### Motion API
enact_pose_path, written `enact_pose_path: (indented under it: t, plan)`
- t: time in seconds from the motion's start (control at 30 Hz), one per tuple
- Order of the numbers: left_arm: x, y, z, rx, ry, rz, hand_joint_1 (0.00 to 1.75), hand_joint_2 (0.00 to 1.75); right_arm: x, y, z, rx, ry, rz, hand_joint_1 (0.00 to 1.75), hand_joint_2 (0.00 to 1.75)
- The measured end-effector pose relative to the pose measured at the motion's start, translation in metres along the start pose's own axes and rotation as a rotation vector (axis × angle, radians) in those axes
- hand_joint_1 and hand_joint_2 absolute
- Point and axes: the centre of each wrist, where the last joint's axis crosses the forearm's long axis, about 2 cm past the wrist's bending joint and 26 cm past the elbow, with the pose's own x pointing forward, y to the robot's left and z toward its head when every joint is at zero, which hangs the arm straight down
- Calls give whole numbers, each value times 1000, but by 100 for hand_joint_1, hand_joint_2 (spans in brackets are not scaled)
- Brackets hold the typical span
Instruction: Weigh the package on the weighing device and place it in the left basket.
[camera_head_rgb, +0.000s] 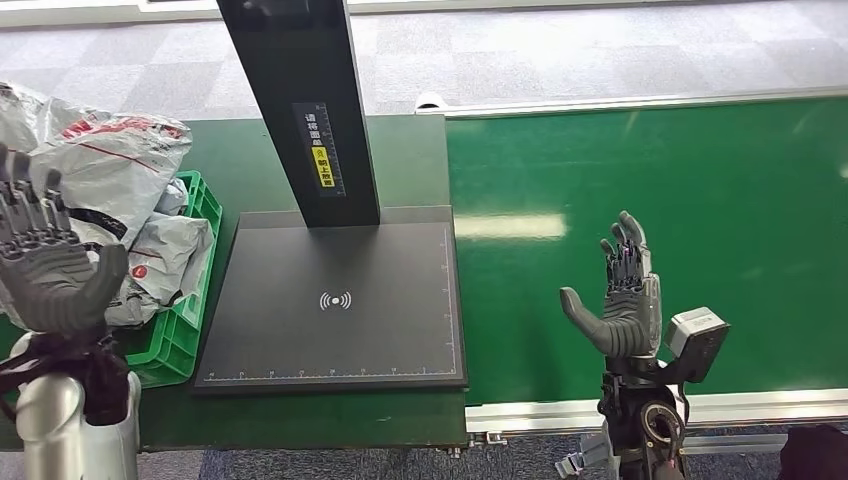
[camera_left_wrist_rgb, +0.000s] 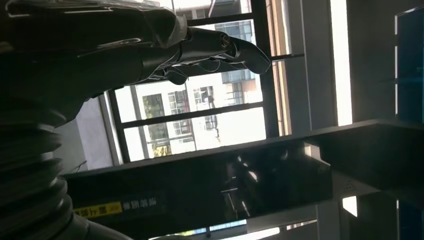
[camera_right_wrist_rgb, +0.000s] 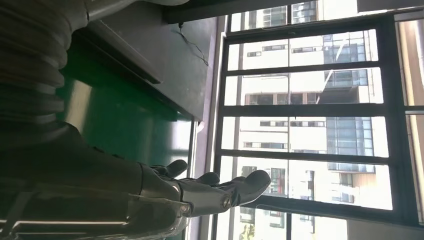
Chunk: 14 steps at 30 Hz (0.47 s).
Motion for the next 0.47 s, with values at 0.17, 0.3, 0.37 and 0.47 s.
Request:
enact_pose_path:
  t: [0.17,0.3,0.37,0.47]
  plan:
    - [-17,-74,48,-30,170,200,0,175,-24,10,3,10,-15,212,0,175]
    - [-38,-130,87,-45,347,415,0,175,-50,25,13,53,42,275,0,175]
    - [-45,-151,106,-69,424,442,0,175,-59,31,21,54,85,282,0,175]
    - [-50,-170,124,-102,494,483,0,175,-69,38,31,64,136,251,0,175]
